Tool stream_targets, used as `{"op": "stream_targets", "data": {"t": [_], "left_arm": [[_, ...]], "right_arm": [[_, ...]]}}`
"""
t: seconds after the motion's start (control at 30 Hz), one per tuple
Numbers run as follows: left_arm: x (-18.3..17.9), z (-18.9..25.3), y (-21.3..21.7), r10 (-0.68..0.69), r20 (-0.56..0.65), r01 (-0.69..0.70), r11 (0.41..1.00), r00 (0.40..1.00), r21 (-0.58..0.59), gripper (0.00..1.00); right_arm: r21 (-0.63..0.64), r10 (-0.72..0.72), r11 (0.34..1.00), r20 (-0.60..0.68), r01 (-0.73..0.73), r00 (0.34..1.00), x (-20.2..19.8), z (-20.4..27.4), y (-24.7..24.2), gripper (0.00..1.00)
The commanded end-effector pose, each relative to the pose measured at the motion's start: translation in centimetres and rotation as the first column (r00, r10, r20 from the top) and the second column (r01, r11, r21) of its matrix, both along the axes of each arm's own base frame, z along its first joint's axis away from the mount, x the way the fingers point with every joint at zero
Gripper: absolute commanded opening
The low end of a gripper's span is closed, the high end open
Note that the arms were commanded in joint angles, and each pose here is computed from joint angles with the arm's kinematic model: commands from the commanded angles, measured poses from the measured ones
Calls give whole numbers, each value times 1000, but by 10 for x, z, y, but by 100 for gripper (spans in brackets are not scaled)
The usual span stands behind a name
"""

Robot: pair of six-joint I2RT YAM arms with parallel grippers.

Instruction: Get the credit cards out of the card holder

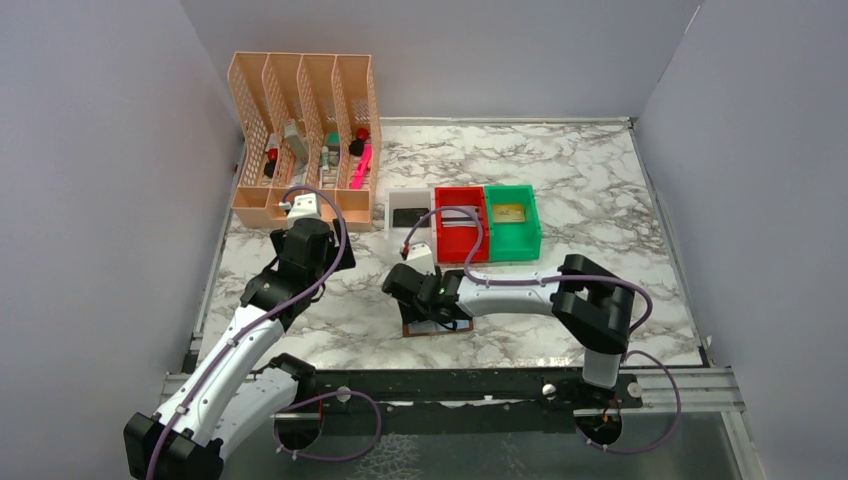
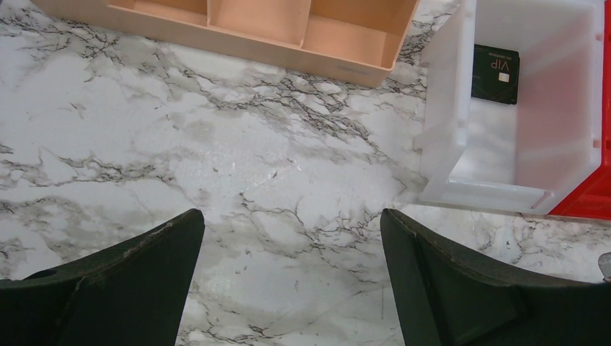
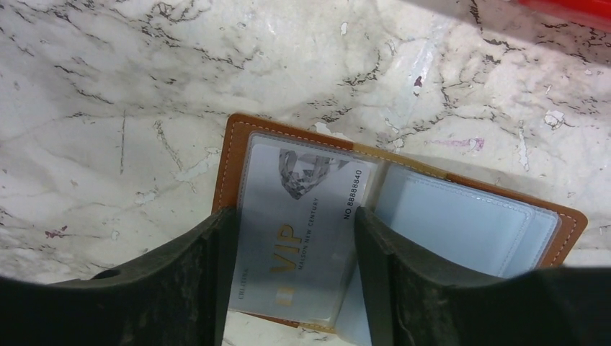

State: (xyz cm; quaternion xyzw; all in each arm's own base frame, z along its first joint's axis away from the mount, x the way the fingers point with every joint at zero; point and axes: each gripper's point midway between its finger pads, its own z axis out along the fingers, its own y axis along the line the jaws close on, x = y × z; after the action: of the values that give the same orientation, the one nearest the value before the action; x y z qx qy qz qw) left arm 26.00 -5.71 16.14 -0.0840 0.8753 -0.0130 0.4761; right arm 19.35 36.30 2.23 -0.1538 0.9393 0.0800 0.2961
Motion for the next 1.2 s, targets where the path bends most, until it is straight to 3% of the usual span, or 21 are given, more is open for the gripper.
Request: {"op": "stream_targets", "data": {"t": [0.0, 0.3, 0.6, 0.97, 1.17], "left_arm": [[2, 1, -3, -16, 13, 16, 1000, 1000, -11, 95], [2, 1, -2, -15, 14, 16, 1000, 1000, -12, 95], [2, 1, -4, -20, 13, 20, 1000, 1000, -15, 95], [2, 0, -5, -26, 10, 26, 1000, 1000, -17, 95], [-1, -2, -26, -123, -5, 122, 988, 992, -90, 92]], "right_arm": [[-137, -25, 990, -36, 20, 999, -9, -27, -33, 59], [110, 60, 993, -115, -47, 992, -20, -15, -4, 52], [256, 84, 966, -198, -32, 977, -19, -12, -3, 52], [257, 75, 966, -226, -15, 971, -19, -20, -10, 55], [284, 93, 959, -237, -22, 967, -21, -17, -7, 58]]}}
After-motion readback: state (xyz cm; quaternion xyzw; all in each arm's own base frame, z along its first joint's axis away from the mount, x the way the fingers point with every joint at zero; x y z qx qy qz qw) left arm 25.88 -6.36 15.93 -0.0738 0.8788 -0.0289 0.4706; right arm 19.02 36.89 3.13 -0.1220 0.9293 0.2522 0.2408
